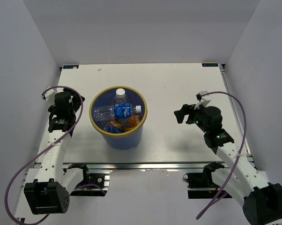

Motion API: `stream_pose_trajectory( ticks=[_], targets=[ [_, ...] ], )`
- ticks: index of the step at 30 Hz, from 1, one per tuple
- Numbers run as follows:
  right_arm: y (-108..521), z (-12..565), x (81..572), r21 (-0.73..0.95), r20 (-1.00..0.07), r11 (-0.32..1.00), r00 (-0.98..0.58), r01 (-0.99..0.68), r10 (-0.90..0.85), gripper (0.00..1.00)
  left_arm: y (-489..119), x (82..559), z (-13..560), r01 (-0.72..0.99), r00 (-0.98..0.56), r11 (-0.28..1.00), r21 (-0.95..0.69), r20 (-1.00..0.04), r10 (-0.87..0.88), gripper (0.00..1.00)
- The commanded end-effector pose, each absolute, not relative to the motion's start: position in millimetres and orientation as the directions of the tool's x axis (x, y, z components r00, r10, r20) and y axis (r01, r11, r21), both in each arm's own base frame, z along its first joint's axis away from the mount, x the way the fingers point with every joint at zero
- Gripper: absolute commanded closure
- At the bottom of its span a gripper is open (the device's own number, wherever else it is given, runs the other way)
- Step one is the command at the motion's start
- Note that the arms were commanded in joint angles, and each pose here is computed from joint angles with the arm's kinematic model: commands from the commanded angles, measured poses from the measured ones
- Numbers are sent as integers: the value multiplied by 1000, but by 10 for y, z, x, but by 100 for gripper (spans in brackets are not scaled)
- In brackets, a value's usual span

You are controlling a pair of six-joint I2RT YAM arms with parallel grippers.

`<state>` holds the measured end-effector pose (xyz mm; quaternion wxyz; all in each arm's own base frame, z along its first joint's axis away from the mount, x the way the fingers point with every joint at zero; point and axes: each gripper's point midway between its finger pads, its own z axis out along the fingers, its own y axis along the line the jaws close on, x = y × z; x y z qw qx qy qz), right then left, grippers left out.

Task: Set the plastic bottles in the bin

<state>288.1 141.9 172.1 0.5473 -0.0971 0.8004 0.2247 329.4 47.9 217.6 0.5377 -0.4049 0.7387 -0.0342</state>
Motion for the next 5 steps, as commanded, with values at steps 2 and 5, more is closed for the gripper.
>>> stream_pose_trajectory(
  ticks=[2,5],
  targets=[
    [1306,2223,2985,257,-959,896,-208,-362,191,11,506,3299,2267,-560,-59,657,-505,-766,-640,2],
    [1287,2201,2946,258,-961,896,-195,-362,197,11,515,3293,2235,-570,-63,652,-500,-764,-642,2]
  ],
)
